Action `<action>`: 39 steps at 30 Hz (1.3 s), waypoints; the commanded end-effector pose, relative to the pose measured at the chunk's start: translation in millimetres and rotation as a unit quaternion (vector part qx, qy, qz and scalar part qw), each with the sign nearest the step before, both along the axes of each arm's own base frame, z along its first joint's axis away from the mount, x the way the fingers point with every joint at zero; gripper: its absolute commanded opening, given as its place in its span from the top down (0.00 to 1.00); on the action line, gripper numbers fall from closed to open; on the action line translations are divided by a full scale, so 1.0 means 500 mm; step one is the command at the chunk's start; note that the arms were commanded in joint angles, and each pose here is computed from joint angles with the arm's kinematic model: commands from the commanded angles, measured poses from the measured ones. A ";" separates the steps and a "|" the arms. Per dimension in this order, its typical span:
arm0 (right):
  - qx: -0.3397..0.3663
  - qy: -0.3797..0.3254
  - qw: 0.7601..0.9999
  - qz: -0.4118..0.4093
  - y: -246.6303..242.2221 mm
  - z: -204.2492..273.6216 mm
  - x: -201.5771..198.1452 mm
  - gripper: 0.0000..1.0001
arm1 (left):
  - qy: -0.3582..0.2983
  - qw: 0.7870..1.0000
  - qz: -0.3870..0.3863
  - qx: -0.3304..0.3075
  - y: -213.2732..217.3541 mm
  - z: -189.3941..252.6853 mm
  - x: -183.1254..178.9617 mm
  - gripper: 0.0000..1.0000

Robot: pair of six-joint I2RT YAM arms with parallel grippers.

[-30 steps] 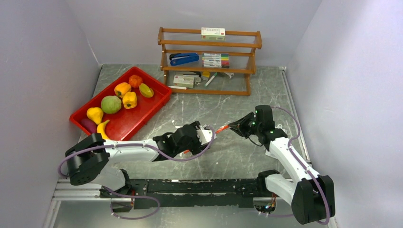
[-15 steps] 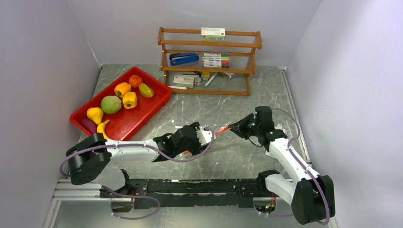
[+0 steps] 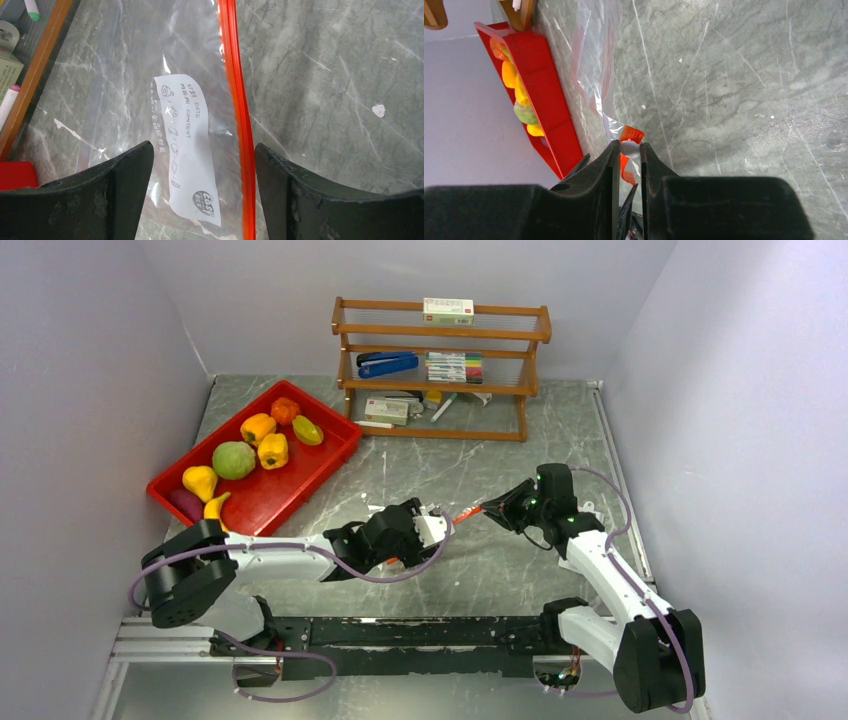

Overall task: Place the food in the zip-top bag and seal the zipper
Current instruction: Open the zipper of the food storage bag.

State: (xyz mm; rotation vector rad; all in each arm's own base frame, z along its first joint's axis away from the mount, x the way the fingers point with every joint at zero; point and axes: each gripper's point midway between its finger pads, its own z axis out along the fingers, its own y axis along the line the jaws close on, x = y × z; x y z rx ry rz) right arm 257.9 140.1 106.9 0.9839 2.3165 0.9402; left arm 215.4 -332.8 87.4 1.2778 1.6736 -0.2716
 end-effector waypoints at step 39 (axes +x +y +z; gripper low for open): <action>-0.007 0.011 1.000 0.012 0.005 -0.019 -0.010 0.98 | -0.085 0.996 0.019 0.021 0.007 0.018 0.046 0.30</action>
